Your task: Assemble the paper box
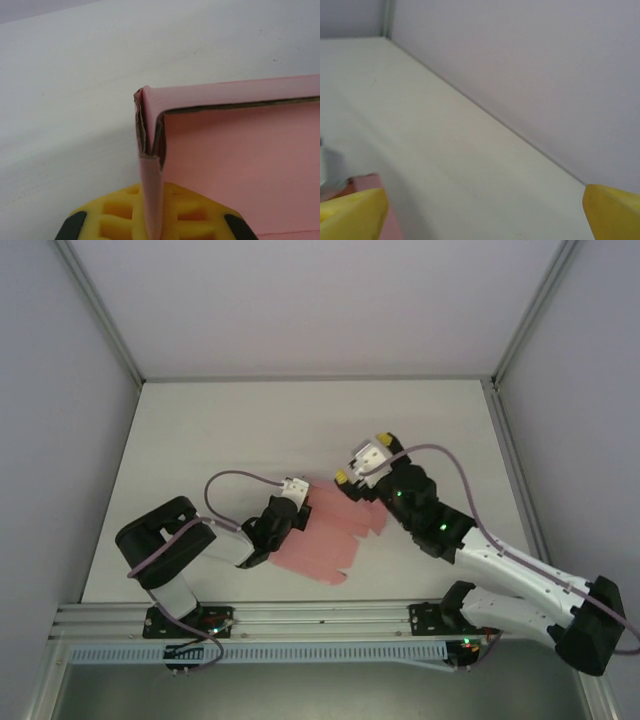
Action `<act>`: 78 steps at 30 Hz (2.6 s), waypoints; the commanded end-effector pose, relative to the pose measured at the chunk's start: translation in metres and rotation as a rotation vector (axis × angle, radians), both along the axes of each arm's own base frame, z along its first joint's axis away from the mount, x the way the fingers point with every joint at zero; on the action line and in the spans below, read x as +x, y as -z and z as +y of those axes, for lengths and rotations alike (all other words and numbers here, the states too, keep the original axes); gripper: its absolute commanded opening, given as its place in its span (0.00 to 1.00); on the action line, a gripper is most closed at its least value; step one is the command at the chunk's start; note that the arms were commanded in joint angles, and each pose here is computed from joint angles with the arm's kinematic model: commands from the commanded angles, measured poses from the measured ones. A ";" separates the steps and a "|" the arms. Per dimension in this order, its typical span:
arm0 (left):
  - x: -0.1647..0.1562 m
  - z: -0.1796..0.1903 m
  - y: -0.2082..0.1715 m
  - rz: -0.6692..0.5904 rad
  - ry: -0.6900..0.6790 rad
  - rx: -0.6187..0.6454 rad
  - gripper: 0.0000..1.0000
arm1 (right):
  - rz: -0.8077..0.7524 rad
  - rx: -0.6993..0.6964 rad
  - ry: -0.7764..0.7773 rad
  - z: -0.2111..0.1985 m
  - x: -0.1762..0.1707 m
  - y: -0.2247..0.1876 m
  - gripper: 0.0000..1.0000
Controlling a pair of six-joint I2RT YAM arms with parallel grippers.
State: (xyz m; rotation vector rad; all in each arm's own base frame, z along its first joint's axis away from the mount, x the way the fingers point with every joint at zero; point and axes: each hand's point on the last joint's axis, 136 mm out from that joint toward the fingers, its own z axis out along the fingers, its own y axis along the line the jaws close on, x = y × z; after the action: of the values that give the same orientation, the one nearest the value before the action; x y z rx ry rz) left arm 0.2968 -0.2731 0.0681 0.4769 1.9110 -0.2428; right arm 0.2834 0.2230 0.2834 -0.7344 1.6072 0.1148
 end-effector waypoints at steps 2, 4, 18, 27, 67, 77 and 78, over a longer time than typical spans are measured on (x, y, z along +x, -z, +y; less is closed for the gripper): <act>-0.004 -0.001 0.001 -0.026 0.044 0.044 0.00 | 0.237 0.207 0.017 0.005 0.022 0.012 1.00; -0.005 -0.003 -0.001 -0.037 0.056 0.034 0.00 | 0.311 0.169 0.007 0.016 0.032 0.031 1.00; -0.006 -0.005 0.002 -0.044 0.083 0.042 0.08 | 0.716 -0.019 -0.134 0.070 0.034 0.151 1.00; -0.007 -0.002 0.006 -0.033 0.080 0.048 0.14 | 0.822 -0.147 -0.135 0.071 0.008 0.207 1.00; -0.001 0.040 -0.099 -0.094 -0.188 -0.183 0.00 | 0.502 0.097 0.327 -0.044 0.010 0.096 1.00; -0.009 0.027 -0.101 -0.081 -0.123 -0.215 0.00 | 0.461 0.442 0.050 0.017 0.012 0.082 1.00; -0.010 0.025 -0.100 -0.076 -0.118 -0.217 0.00 | 0.441 0.500 0.043 0.017 0.013 0.078 1.00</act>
State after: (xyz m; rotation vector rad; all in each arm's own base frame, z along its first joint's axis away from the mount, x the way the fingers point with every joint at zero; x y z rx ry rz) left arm 0.2922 -0.2377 0.1599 0.2280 1.8251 -0.2724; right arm 0.2921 0.2222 0.1696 -0.4011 2.0796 0.4369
